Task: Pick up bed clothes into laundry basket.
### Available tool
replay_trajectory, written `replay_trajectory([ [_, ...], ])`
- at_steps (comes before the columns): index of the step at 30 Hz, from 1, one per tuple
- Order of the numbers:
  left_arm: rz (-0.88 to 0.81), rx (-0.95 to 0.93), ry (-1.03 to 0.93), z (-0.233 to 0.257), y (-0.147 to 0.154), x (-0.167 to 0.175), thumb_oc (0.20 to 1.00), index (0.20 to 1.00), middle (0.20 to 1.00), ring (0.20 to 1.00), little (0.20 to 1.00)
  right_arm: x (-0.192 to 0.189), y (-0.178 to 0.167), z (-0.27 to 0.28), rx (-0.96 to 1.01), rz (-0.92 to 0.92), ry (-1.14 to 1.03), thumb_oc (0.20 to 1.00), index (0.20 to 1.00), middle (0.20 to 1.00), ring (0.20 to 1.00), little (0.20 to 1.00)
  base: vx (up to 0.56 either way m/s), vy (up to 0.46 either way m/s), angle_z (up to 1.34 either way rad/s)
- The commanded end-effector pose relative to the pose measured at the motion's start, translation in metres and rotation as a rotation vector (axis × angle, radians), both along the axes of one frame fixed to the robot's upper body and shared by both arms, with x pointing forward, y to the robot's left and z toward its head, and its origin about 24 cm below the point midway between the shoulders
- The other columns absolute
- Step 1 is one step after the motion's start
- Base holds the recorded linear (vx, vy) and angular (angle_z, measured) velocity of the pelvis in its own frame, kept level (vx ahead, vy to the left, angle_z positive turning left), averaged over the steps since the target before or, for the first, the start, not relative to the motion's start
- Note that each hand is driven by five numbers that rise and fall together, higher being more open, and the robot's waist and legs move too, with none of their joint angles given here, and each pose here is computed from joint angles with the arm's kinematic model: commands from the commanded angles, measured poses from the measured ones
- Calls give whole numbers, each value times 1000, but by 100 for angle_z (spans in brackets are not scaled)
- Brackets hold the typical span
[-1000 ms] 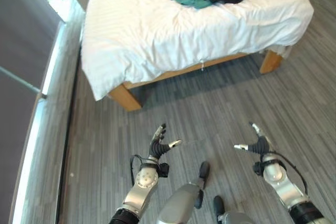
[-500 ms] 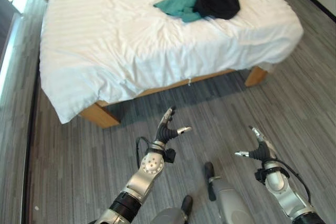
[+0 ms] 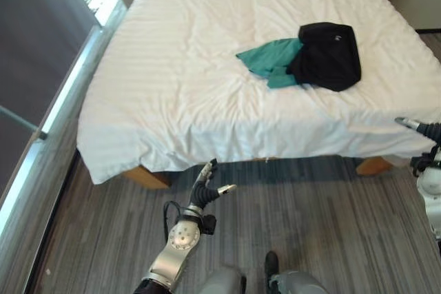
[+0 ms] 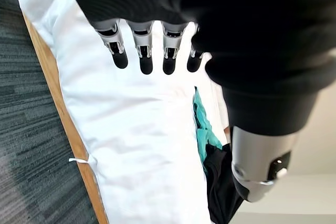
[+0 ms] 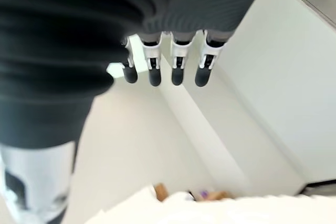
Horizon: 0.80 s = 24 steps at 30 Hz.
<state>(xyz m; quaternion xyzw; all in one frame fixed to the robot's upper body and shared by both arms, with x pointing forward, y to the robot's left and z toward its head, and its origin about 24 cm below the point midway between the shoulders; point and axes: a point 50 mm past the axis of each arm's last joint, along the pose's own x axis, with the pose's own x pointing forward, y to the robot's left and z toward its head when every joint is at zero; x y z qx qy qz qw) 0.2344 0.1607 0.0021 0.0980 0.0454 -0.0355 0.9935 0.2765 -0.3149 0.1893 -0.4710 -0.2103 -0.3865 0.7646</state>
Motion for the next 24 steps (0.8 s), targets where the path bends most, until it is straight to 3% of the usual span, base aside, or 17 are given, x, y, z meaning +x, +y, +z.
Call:
replay_trajectory([
  [1,-59,-74,-82,18,-15,8,1000,1000,1000,1000,1000,-6,-24,28,-75,-104,-75,1000,1000,1000,1000,1000,459,111,16],
  [11,-131,-58,-57,14,-20,3,1000,1000,1000,1000,1000,33,-27,49,-138,-169,54,1000,1000,1000,1000,1000,263,98,-26],
  [24,-184,-103,-61,17,-27,9,1000,1000,1000,1000,1000,66,-31,80,-168,-178,203,1000,1000,1000,1000,1000,167,-90,21],
])
